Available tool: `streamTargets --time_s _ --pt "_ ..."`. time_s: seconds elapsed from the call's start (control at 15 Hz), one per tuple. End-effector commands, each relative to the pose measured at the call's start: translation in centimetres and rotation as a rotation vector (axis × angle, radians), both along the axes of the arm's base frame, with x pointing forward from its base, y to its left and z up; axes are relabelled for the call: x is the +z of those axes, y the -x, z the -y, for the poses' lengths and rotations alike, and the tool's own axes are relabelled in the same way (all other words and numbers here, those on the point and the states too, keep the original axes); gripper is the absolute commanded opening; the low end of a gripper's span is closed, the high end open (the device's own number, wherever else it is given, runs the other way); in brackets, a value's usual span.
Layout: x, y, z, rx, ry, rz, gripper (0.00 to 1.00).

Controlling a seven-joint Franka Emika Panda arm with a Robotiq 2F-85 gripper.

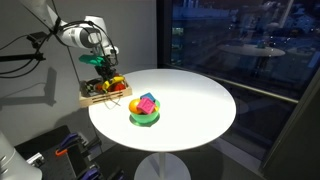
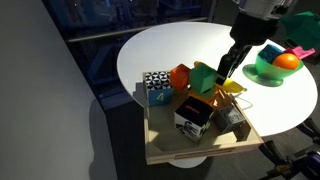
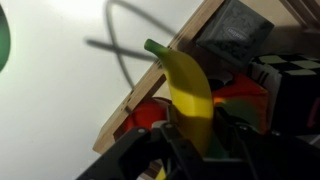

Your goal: Pick up the banana and put it in the wooden tray

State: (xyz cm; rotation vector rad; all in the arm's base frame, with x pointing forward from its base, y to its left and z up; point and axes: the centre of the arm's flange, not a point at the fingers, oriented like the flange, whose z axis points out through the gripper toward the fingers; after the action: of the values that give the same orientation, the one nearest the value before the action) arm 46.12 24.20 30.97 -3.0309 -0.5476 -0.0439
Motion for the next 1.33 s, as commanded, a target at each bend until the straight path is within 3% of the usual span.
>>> streamTargets --time_s 0.0,0.07,0.13,0.27,0.53,1.27 --pt "-0.4 -1.1 -1.1 0.0 0.007 0.002 0.17" --pt "-0.6 -1.2 -1.1 0.0 0.008 0.0 0.23" --pt "-0.6 -1.3 -1.1 0.002 0.011 0.001 0.66" --pt "-0.4 -1.3 -0.9 0.002 0.014 0.005 0.71" --pt "0.3 -1.3 -0.4 -0.011 0.003 0.008 0.99" --pt "3.6 -2.4 3.4 -0.205 -0.021 0.027 1.0"
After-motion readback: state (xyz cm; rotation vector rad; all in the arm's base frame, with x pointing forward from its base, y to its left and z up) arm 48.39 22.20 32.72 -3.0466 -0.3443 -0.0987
